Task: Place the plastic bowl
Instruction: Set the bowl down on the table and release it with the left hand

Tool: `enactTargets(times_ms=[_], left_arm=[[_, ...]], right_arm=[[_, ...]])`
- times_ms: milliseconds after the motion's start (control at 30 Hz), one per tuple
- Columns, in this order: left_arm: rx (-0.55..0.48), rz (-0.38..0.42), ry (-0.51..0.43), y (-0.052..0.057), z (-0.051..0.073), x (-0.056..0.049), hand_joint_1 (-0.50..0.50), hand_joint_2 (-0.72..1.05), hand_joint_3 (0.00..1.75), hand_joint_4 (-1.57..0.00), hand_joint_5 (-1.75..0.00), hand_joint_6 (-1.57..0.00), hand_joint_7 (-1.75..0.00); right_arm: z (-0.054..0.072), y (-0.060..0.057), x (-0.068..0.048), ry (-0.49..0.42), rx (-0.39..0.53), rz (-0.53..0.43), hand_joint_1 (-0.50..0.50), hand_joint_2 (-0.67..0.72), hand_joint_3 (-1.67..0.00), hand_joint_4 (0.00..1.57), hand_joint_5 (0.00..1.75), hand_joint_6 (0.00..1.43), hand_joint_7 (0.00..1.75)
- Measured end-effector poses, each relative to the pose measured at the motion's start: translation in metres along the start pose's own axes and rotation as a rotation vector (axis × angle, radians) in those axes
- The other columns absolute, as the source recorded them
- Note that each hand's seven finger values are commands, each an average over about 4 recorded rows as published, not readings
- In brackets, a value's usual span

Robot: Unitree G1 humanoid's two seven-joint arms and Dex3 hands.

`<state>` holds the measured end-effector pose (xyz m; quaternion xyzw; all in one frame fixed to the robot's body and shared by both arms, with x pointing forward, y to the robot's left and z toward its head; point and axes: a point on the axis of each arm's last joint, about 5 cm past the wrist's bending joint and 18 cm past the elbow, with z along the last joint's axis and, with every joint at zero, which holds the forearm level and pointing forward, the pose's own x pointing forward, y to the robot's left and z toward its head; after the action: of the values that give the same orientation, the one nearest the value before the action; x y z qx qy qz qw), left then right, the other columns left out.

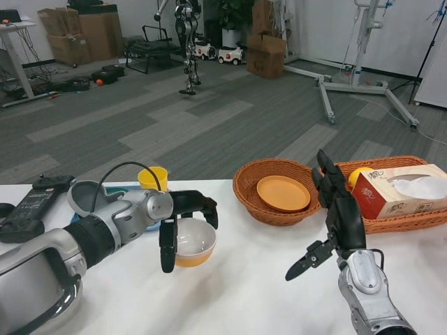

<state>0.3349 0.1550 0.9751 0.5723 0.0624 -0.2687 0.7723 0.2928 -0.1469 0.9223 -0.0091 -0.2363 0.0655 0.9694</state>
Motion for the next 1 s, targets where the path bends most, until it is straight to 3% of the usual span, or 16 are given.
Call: enactTargets(times_ms=[367,500,600,733,867,900,1000], left_arm=[[0.020,-0.017,-0.015,-0.020,-0.001,0.008,0.48,0.52,0.00,-1.09,-1.75,-1.18,-1.38],[0.016,-0.026,-0.012,-0.024,-0.002,0.010,0.49,0.52,0.00,-0.94,-1.75,-0.97,-1.22],[-0.005,-0.035,-0.005,-0.028,-0.004,0.011,0.47,0.52,0.00,-0.81,-1.75,-0.90,-1.19],[-0.034,-0.058,0.013,-0.035,-0.008,0.012,0.43,0.52,0.00,-0.50,-1.75,-0.84,-1.15],[-0.033,-0.071,0.025,-0.039,-0.009,0.013,0.12,0.58,0.00,-0.17,-1.75,-0.79,-1.12],[-0.035,-0.075,0.027,-0.039,-0.010,0.013,0.08,0.60,0.00,-0.11,-1.75,-0.76,-1.12],[-0.047,-0.085,0.031,-0.042,-0.011,0.013,-0.16,0.54,0.00,-0.01,-1.64,-0.68,-1.08]], right_arm=[[0.002,0.000,-0.011,-0.019,0.037,-0.011,-0.46,0.47,0.00,0.00,0.00,0.00,0.00],[0.002,-0.001,-0.013,-0.020,0.040,-0.013,-0.46,0.47,0.00,0.00,0.00,0.00,0.00],[0.002,-0.001,-0.013,-0.020,0.041,-0.015,-0.46,0.47,0.00,0.00,0.00,0.00,0.00],[0.002,-0.002,-0.013,-0.021,0.043,-0.017,-0.46,0.47,0.00,0.00,0.00,0.00,0.00],[0.002,-0.002,-0.013,-0.021,0.042,-0.017,-0.46,0.47,0.00,0.00,0.00,0.00,0.00],[0.002,-0.002,-0.013,-0.021,0.042,-0.017,-0.46,0.47,0.00,0.00,0.00,0.00,0.00],[0.002,-0.002,-0.013,-0.021,0.042,-0.018,-0.46,0.47,0.00,0.00,0.00,0.00,0.00]])
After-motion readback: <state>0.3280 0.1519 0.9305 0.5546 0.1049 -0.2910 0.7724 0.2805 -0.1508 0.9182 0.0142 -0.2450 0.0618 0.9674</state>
